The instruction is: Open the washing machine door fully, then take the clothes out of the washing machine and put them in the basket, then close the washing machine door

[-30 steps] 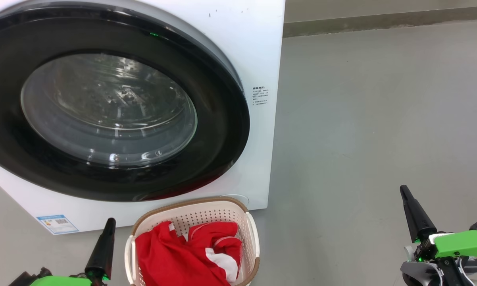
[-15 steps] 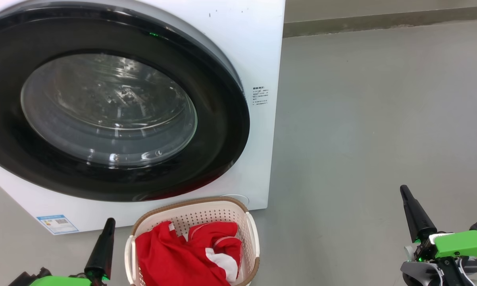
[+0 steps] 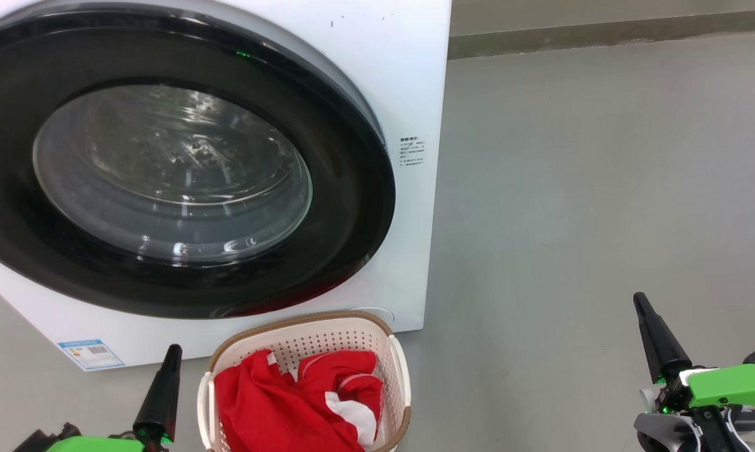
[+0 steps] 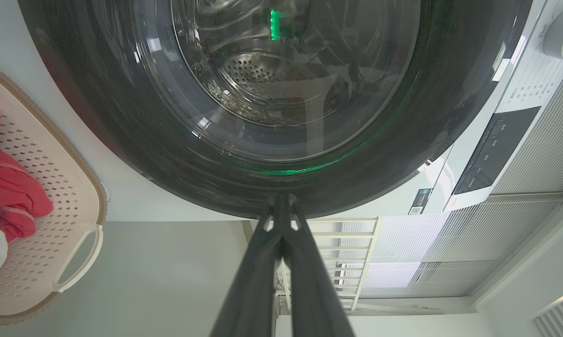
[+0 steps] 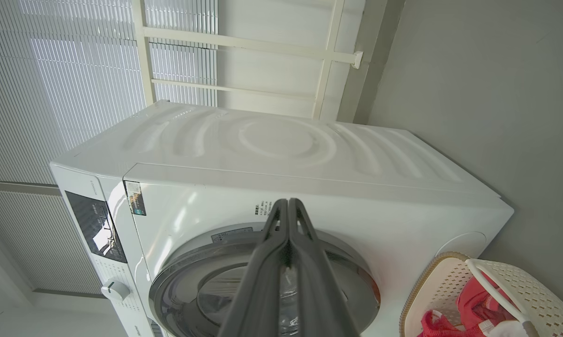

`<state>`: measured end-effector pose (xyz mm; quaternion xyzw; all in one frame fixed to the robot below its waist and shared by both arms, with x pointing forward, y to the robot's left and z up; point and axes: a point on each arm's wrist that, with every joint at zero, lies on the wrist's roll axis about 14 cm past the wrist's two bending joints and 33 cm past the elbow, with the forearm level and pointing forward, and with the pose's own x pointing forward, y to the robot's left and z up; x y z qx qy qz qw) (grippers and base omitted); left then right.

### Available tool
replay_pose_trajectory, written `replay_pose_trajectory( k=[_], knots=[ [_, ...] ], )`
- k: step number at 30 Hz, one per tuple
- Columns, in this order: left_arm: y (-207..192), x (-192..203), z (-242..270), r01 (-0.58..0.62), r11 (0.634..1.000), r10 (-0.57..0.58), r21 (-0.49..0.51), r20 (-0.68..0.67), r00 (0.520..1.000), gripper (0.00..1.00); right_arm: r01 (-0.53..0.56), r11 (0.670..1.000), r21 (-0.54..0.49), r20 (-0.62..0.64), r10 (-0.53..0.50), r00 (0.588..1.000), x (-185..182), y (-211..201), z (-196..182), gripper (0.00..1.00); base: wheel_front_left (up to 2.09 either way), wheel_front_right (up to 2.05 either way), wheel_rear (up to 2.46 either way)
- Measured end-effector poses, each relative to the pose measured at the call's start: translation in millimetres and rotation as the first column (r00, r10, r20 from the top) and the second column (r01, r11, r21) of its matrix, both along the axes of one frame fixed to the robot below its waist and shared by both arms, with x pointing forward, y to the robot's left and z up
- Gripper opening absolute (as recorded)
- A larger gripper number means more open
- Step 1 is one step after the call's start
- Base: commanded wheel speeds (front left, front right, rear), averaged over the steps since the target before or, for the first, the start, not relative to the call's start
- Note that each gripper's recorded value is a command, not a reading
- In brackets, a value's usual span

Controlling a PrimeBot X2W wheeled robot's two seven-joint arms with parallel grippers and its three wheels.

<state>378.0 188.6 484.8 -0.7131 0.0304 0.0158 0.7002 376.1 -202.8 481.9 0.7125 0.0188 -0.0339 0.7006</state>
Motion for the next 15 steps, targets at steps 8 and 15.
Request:
replay_pose_trajectory(
  k=[8,15],
  knots=[
    [0.1,0.0,0.0,0.000,1.000,0.000,0.003,0.000,1.000,0.00,0.000,1.000,0.000,0.000,0.000,1.000,0.0,0.0,0.0,0.00,0.00,0.00,0.00],
    [-0.4,0.0,-0.1,0.004,1.000,-0.004,0.003,0.000,1.000,0.00,0.001,1.000,0.001,0.000,-0.001,1.000,0.0,-0.1,0.0,0.00,0.00,0.00,0.00]
  ],
)
